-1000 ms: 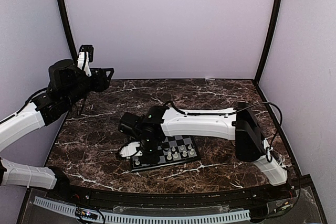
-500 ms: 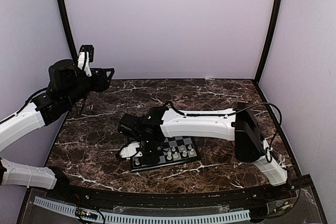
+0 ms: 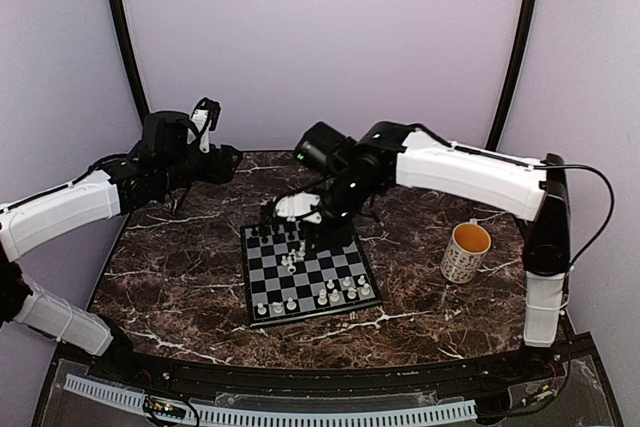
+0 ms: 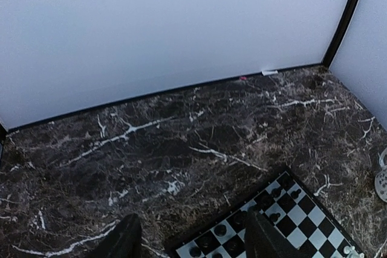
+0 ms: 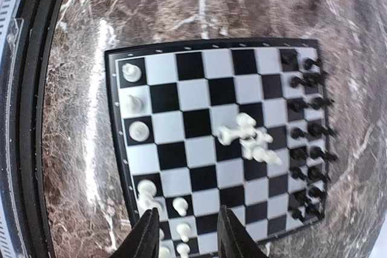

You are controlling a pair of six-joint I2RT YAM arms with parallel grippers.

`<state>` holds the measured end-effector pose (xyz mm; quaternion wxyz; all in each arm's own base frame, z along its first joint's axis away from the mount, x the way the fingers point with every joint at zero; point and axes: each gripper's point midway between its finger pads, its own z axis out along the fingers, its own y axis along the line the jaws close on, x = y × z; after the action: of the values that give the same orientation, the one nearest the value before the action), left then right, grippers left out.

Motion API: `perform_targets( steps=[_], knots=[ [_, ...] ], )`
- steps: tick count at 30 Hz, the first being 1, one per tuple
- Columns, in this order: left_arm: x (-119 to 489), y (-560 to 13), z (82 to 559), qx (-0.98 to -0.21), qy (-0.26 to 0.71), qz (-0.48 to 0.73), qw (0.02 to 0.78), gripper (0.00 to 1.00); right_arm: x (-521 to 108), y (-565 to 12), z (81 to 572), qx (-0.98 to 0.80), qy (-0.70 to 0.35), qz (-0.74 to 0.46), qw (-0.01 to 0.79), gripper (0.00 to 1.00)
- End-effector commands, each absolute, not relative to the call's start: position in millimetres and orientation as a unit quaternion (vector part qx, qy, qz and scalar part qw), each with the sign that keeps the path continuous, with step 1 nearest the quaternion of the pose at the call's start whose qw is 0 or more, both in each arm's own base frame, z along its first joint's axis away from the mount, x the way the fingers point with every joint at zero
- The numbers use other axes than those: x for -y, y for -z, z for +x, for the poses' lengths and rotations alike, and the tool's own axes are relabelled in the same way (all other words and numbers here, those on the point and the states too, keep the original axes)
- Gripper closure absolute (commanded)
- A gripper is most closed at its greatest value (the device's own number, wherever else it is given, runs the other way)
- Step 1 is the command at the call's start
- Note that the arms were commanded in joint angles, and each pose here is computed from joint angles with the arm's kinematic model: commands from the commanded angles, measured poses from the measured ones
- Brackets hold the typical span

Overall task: Set up the chess pieces on the board
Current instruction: Place the knight on b1, then pick up the pawn from the chessboard.

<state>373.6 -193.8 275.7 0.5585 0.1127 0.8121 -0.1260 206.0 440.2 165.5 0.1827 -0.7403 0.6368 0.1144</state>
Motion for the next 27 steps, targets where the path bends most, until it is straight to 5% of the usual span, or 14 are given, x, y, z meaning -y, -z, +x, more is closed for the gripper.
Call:
perform_targets(
  steps=[1,9,27],
  knots=[
    [216,-243,371,-0.865,0.153,0.133,0.458,0.46,-397,-191,237,-0.675,-0.145,-0.69,0.217,0.66],
    [246,-159,329,-0.923,0.209,0.186,0.264,0.62,-340,-194,280,-0.73,-0.2,-0.6,0.257,0.66],
    [303,-80,306,-0.928,0.116,0.321,0.15,0.75,-335,-183,286,-0.74,-0.196,-0.595,0.244,0.65]
  ],
)
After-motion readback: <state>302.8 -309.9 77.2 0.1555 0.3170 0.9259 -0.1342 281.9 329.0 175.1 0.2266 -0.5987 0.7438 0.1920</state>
